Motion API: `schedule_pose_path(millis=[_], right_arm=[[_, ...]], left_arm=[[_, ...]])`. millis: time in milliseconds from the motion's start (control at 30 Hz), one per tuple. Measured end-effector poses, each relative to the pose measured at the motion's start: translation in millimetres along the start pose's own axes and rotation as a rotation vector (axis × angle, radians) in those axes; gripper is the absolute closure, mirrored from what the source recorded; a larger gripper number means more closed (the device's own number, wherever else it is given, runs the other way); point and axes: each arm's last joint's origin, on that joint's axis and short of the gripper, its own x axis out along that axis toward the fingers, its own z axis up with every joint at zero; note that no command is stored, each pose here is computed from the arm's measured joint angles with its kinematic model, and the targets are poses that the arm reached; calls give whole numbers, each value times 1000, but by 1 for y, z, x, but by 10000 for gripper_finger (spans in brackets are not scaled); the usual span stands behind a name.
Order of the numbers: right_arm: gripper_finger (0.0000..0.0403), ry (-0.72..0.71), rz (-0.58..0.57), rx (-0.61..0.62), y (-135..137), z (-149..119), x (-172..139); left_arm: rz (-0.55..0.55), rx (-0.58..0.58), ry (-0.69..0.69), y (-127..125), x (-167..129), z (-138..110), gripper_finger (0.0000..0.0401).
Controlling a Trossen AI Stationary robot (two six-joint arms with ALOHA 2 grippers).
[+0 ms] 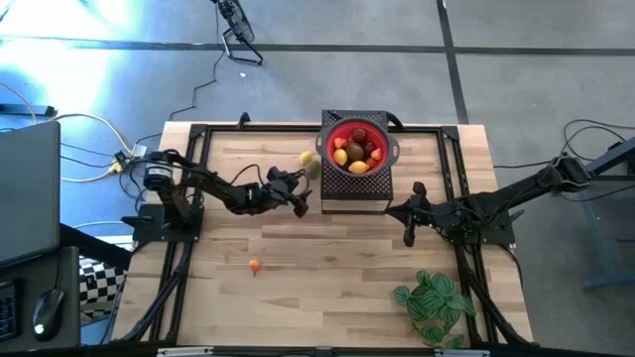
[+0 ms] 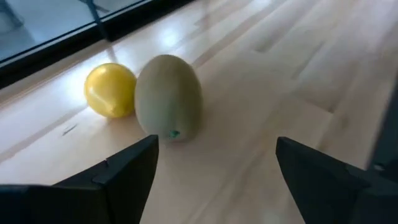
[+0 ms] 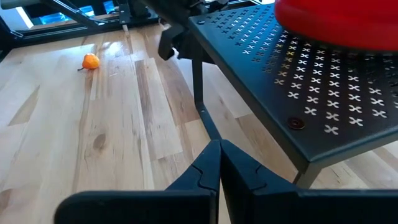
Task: Pick & Place Fruit
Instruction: Put the brown kiwi into the red strainer bowl on the shelf
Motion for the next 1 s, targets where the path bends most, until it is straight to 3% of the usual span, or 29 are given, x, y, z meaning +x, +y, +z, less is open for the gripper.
schedule_pose_path(millis=[400, 1000], right_arm=[[401, -1, 0, 0, 0, 0, 0], [401, 0, 0, 0, 0, 0, 0]], left_arm=[[70, 81, -25, -15, 28, 5, 82], [97, 99, -51, -16, 28, 9, 82]])
